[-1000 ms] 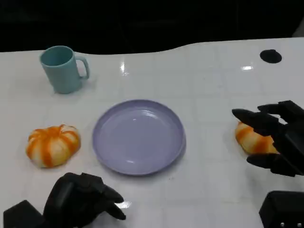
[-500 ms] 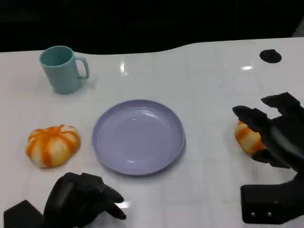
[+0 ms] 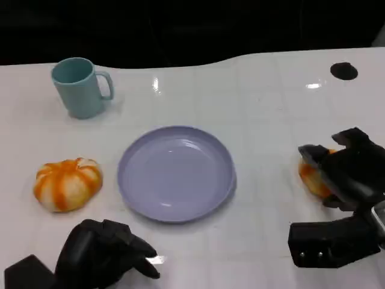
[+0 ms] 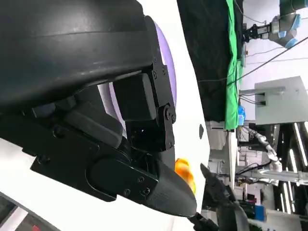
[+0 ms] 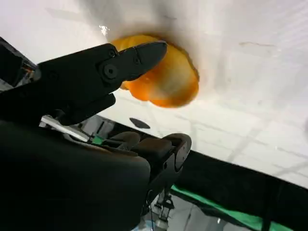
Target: Grasp the bread from the table and place it into the plate.
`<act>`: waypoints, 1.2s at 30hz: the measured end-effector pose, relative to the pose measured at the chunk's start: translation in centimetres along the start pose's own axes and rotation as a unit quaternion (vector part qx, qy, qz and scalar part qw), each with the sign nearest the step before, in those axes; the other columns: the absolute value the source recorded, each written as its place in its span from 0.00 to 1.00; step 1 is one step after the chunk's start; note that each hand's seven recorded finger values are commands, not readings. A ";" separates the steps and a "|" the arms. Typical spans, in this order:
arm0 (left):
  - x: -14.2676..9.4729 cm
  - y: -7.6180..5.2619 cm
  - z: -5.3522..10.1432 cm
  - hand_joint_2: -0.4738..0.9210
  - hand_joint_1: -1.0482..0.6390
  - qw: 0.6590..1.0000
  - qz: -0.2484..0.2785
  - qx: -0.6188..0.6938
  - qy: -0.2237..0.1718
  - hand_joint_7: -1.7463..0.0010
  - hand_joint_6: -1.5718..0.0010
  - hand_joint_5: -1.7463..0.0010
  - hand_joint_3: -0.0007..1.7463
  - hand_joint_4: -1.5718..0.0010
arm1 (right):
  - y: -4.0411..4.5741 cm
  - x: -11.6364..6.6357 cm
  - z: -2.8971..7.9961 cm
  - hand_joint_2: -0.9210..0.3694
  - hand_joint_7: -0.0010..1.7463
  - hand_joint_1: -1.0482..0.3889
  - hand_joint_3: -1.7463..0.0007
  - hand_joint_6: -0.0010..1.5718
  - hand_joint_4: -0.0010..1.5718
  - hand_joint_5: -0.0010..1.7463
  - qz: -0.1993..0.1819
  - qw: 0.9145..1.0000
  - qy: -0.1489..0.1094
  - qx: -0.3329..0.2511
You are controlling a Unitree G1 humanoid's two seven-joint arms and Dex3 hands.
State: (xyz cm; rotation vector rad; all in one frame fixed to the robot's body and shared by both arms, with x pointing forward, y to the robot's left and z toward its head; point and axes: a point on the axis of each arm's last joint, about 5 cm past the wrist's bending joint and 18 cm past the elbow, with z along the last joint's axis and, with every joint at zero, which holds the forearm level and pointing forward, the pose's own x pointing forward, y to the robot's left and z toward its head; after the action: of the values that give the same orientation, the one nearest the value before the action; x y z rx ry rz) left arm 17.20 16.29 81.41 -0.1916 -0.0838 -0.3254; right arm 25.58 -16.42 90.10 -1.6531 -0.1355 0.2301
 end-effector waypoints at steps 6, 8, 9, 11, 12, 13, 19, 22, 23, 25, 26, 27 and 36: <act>0.0 0.0 0.0 0.98 0.00 1.000 0.000 0.001 -0.001 0.86 0.00 0.68 0.00 0.04 | 0.62 0.9 -0.2 0.10 0.00 0.39 1.00 0.26 0.16 0.12 0.016 1.000 0.011 0.004; -0.1 0.0 0.0 0.98 0.00 1.000 0.000 0.001 -0.001 0.86 0.00 0.68 0.00 0.04 | 0.88 1.1 -0.3 0.09 0.00 0.39 0.99 0.26 0.17 0.11 0.025 1.000 0.015 0.003; -0.1 0.0 0.0 0.98 0.00 1.000 0.000 0.001 -0.001 0.86 0.00 0.68 0.00 0.04 | 1.01 1.2 -0.4 0.09 0.00 0.39 0.99 0.26 0.17 0.11 0.029 0.999 0.017 0.004; -0.1 0.0 0.0 0.98 0.00 1.000 0.000 0.001 -0.001 0.86 0.00 0.68 0.00 0.04 | 1.25 1.4 -0.5 0.06 0.02 0.42 0.99 0.32 0.28 0.11 0.034 0.999 0.020 0.009; -0.1 0.0 0.0 0.98 0.00 1.000 0.000 0.001 -0.002 0.86 0.00 0.68 0.00 0.04 | 1.40 1.5 -0.5 0.06 0.02 0.43 1.00 0.35 0.33 0.10 0.034 0.999 0.020 0.011; -0.1 0.0 0.0 0.98 0.00 1.000 0.000 0.001 -0.002 0.86 0.00 0.68 0.00 0.04 | 1.55 1.6 -0.6 0.04 0.02 0.45 1.00 0.40 0.40 0.08 0.030 0.999 0.021 0.011; -0.1 0.0 0.0 0.98 0.00 1.000 0.000 0.002 -0.002 0.86 0.00 0.68 0.00 0.04 | 2.10 2.0 -1.0 0.07 0.03 0.61 1.00 0.76 0.65 0.64 -0.003 0.998 0.000 0.064; -0.1 0.0 0.0 0.98 0.00 1.000 0.000 0.002 -0.002 0.86 0.00 0.68 0.00 0.04 | 2.17 2.3 -1.2 0.04 0.03 0.64 0.99 0.85 0.63 0.87 -0.020 0.997 -0.013 0.079; -0.1 0.0 0.0 0.98 0.00 1.000 0.000 0.002 -0.003 0.86 0.00 0.68 0.00 0.04 | 2.21 2.3 -1.3 0.03 0.04 0.65 0.99 0.86 0.61 0.91 -0.025 0.996 -0.017 0.082; -0.1 0.0 0.0 0.98 0.00 1.000 0.001 0.002 -0.003 0.86 0.00 0.68 0.00 0.04 | 2.26 2.4 -1.3 0.03 0.04 0.66 0.99 0.88 0.56 0.97 -0.034 0.995 -0.023 0.086; -0.1 0.0 0.0 0.98 0.00 1.000 0.001 0.002 -0.003 0.86 0.00 0.68 0.00 0.04 | 2.28 2.4 -1.3 0.03 0.05 0.66 1.00 0.88 0.55 0.99 -0.038 0.995 -0.026 0.087; -0.1 0.0 0.0 0.98 0.00 1.000 0.001 0.002 -0.003 0.86 0.00 0.68 0.00 0.04 | 2.34 2.3 -1.3 0.02 0.05 0.66 0.99 0.88 0.55 0.99 -0.043 0.995 -0.028 0.087; -0.1 0.0 0.1 0.98 0.00 1.000 0.000 0.003 -0.004 0.86 0.00 0.68 0.00 0.04 | 3.19 1.9 -1.3 0.07 0.73 0.72 1.00 0.59 0.56 1.00 -0.119 0.985 -0.060 0.110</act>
State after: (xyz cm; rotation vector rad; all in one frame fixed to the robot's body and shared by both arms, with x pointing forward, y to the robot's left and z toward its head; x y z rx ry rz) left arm 17.12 16.30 81.51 -0.1878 -0.0934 -0.3233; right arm 27.60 -17.51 86.90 -1.3884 -0.3837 0.1572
